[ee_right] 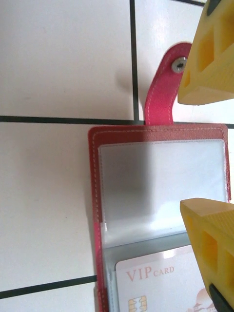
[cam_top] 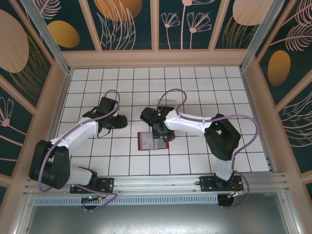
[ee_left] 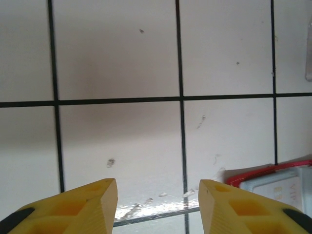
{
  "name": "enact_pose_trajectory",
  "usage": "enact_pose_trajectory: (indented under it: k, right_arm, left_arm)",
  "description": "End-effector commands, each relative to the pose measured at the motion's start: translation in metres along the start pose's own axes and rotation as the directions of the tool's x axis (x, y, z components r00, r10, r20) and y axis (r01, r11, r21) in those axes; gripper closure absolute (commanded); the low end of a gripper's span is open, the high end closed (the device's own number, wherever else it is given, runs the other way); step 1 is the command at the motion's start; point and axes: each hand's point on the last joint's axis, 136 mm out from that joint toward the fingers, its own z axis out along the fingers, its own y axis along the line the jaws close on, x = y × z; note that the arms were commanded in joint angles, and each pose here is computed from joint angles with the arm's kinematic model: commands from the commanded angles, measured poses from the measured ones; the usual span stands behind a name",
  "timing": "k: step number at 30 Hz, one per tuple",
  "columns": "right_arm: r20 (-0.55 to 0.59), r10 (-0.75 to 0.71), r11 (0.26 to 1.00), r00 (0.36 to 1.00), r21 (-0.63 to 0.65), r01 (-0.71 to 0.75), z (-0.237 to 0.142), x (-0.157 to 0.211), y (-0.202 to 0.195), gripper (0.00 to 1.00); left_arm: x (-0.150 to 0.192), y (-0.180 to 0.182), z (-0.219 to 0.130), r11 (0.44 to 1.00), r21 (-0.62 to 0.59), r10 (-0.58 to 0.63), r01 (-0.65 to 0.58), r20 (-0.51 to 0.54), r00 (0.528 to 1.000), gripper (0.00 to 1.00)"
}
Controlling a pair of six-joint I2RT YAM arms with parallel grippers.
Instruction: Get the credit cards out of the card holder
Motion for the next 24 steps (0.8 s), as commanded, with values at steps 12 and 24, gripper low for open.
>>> enact_pose_trajectory:
  k: [12,24]
  right_arm:
    - [-0.050,0.020,0.857,0.999,-0.514,-0.043,-0.024,-0.007,0.044,0.53]
    - [-0.144,0.043,0.699,0.989,-0.702,-0.133,-0.020,-0.005,0.055,0.59]
  left_arm:
    - [0.028,-0.068,0.024,0.985,0.168,-0.017,0.032,-0.086,0.996,0.58]
    - [0.069,-0.081,0.035,0.975,0.208,-0.046,0.084,-0.180,0.983,0.62]
